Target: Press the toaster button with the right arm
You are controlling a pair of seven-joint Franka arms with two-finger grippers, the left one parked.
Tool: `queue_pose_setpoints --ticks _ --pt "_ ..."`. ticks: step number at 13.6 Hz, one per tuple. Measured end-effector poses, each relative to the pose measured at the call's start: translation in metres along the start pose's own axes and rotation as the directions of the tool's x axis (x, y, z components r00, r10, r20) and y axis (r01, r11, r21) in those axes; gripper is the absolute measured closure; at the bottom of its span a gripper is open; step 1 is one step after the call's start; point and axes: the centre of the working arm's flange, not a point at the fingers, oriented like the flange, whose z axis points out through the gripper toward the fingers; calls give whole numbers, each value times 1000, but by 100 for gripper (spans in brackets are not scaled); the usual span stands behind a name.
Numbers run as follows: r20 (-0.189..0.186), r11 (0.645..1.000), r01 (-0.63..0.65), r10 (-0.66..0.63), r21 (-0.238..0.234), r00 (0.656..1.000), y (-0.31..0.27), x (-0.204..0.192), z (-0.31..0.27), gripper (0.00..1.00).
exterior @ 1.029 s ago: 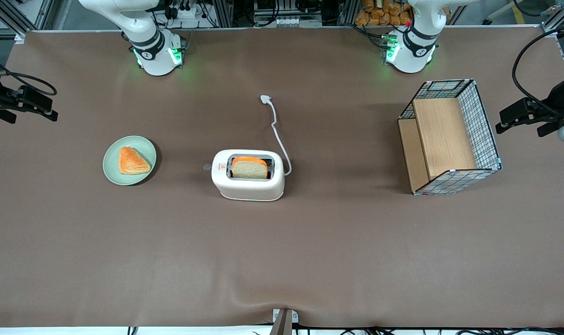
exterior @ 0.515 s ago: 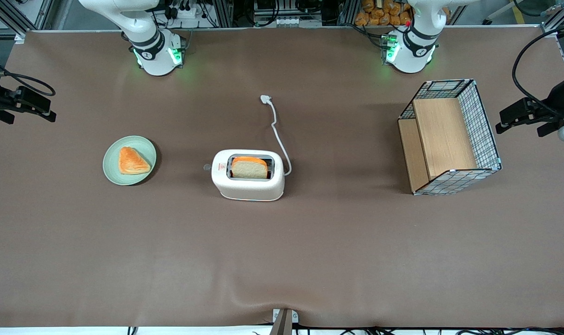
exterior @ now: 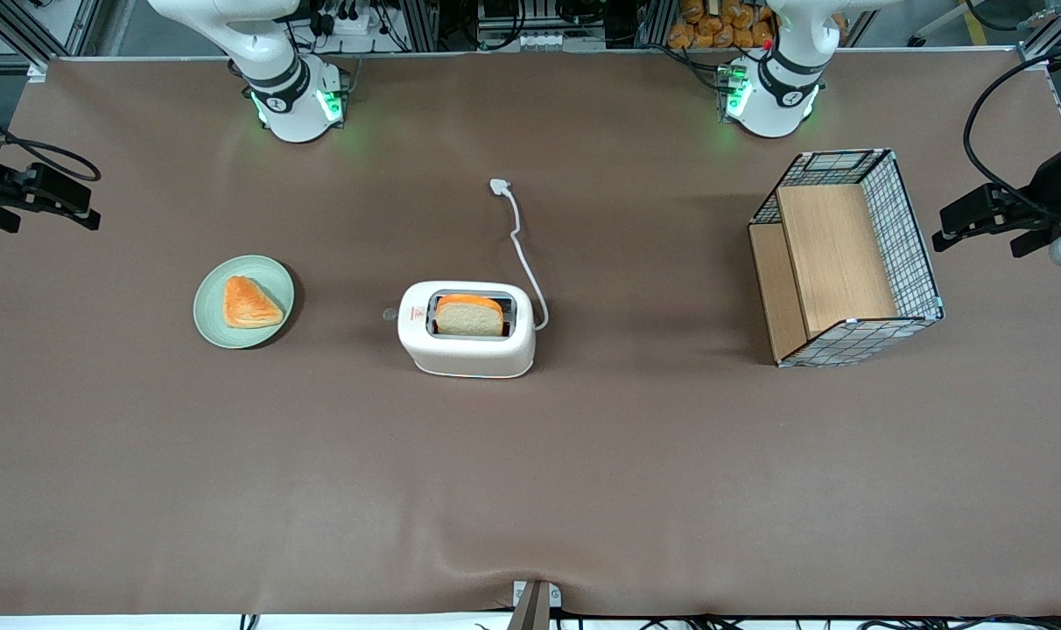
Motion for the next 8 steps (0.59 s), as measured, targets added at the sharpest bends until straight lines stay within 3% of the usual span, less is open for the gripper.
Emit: queue_pose_setpoints --ticks 8 --pt "2 1000 0 0 -5 1000 -1 1 1 0"
